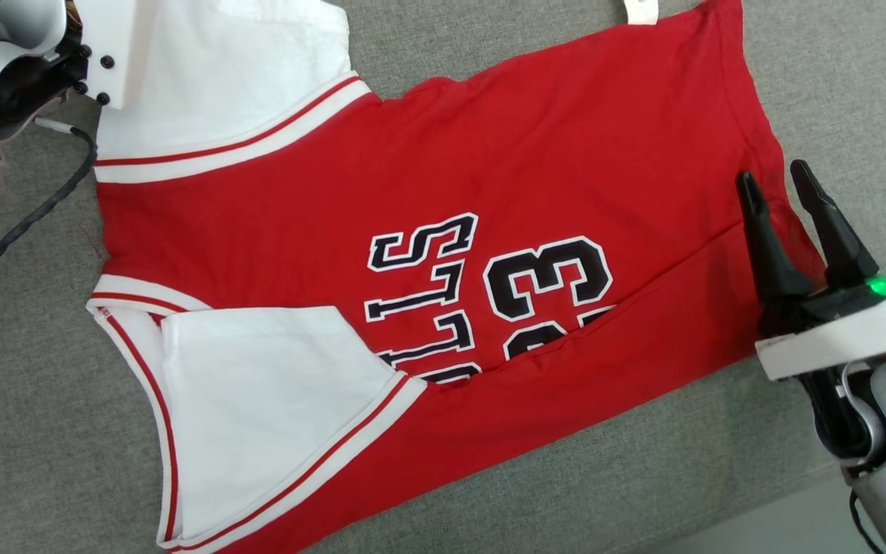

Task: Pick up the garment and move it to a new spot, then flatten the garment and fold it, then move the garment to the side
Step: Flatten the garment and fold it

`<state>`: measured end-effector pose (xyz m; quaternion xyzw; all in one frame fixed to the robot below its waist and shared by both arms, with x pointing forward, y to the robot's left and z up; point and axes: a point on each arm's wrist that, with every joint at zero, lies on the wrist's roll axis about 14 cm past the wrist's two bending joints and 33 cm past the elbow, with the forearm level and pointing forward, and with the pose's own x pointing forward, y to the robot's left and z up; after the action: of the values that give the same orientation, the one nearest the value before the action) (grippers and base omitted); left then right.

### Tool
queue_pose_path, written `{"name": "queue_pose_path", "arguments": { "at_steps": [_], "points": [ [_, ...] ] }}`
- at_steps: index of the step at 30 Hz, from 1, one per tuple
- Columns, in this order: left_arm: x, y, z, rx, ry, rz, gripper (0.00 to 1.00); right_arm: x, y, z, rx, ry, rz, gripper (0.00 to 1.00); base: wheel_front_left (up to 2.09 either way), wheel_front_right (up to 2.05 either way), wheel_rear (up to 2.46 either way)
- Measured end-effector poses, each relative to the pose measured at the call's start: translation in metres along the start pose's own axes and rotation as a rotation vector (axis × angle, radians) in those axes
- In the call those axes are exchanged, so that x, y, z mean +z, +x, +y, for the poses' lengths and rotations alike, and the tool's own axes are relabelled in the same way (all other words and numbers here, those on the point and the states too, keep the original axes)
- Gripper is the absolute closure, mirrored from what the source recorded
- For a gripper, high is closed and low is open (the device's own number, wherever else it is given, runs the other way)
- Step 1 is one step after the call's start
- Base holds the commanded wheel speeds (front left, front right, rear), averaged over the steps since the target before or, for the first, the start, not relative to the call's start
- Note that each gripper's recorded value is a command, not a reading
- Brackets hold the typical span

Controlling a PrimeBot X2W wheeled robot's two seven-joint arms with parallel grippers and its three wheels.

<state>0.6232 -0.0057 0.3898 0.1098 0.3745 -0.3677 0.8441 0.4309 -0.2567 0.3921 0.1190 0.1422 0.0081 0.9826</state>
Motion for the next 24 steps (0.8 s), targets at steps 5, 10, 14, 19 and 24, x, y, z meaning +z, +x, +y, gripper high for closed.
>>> {"name": "queue_pose_path", "arguments": {
  "at_steps": [5,10,14,19,24],
  "points": [
    [0.011,-0.018,-0.011,-0.015,0.043,-0.043,1.00,0.009,0.024,-0.015,-0.004,-0.082,0.116,0.00,0.00,0.00,0.00],
    [0.019,-0.040,-0.021,-0.031,0.095,-0.084,1.00,0.018,0.056,-0.029,-0.060,-0.151,0.335,0.00,0.00,0.00,0.00],
    [0.017,-0.051,-0.024,-0.035,0.118,-0.094,1.00,0.018,0.072,-0.027,-0.075,-0.177,0.445,0.00,0.00,0.00,0.00],
    [0.012,-0.058,-0.022,-0.033,0.133,-0.089,1.00,0.024,0.086,-0.027,-0.098,-0.214,0.518,0.00,0.00,0.00,0.00],
    [0.008,-0.060,-0.024,-0.040,0.142,-0.080,1.00,0.032,0.097,-0.027,-0.122,-0.232,0.546,0.00,0.00,0.00,0.00]
  ]
}}
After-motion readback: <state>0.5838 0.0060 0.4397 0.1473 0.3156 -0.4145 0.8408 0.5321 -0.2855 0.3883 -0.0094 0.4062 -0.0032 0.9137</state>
